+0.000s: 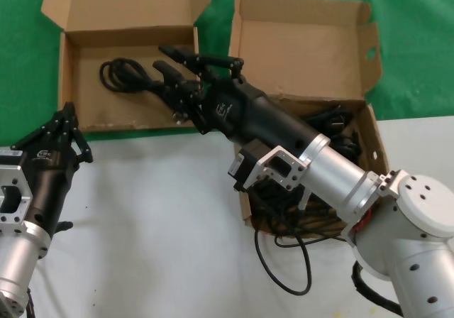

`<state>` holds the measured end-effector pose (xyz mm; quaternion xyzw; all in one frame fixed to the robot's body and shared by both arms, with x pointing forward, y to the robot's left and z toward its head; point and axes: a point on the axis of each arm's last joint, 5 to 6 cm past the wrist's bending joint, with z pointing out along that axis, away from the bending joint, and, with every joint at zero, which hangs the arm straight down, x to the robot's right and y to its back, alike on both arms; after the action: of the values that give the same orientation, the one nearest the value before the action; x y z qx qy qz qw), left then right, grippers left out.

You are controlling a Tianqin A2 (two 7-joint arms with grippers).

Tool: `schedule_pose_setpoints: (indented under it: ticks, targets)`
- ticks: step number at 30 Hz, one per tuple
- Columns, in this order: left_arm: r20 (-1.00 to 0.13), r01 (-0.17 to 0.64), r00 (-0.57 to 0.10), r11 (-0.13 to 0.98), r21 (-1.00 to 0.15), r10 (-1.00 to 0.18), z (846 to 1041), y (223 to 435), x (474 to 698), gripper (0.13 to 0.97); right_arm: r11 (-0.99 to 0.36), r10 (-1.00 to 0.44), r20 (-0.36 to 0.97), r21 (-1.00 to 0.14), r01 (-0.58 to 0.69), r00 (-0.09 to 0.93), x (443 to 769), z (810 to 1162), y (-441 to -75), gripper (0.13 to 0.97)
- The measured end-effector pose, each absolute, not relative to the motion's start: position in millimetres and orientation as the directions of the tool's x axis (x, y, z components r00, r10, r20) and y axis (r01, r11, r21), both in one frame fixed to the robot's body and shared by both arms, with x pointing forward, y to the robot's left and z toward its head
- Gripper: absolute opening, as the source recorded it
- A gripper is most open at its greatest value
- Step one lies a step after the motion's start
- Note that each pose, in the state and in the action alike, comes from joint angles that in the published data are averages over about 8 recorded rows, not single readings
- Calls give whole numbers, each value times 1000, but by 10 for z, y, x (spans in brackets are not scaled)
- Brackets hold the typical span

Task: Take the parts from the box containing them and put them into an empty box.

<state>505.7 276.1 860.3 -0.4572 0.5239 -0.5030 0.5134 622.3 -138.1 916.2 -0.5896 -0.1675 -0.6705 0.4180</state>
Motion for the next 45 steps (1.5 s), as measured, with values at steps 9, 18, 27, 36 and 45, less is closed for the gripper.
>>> schedule_pose_setpoints:
  ticks: [9,18,27,36,45]
  targets:
    - [-78,37,-55,76,-996,-995,8603,2761,5057,145,-600,-437,899,-317,735,32,6231,9192,-1414,282]
    - [-78,37,-55,76,-996,-995,8603,2761,5057,145,-570,-604,796,-451,687,21,6132,9264,-1571,456]
    - [-78,37,-55,76,-996,-995,8603,2761,5057,150,-554,-663,749,-495,669,5,6058,9261,-1693,659]
    - [-78,36,-53,76,-996,-996,8599,2764,5054,159,-540,-689,722,-566,623,58,6004,9180,-1779,824]
    - [-77,34,-51,75,-997,-996,8593,2769,5051,235,-511,-736,664,-671,537,130,5912,9056,-1918,893]
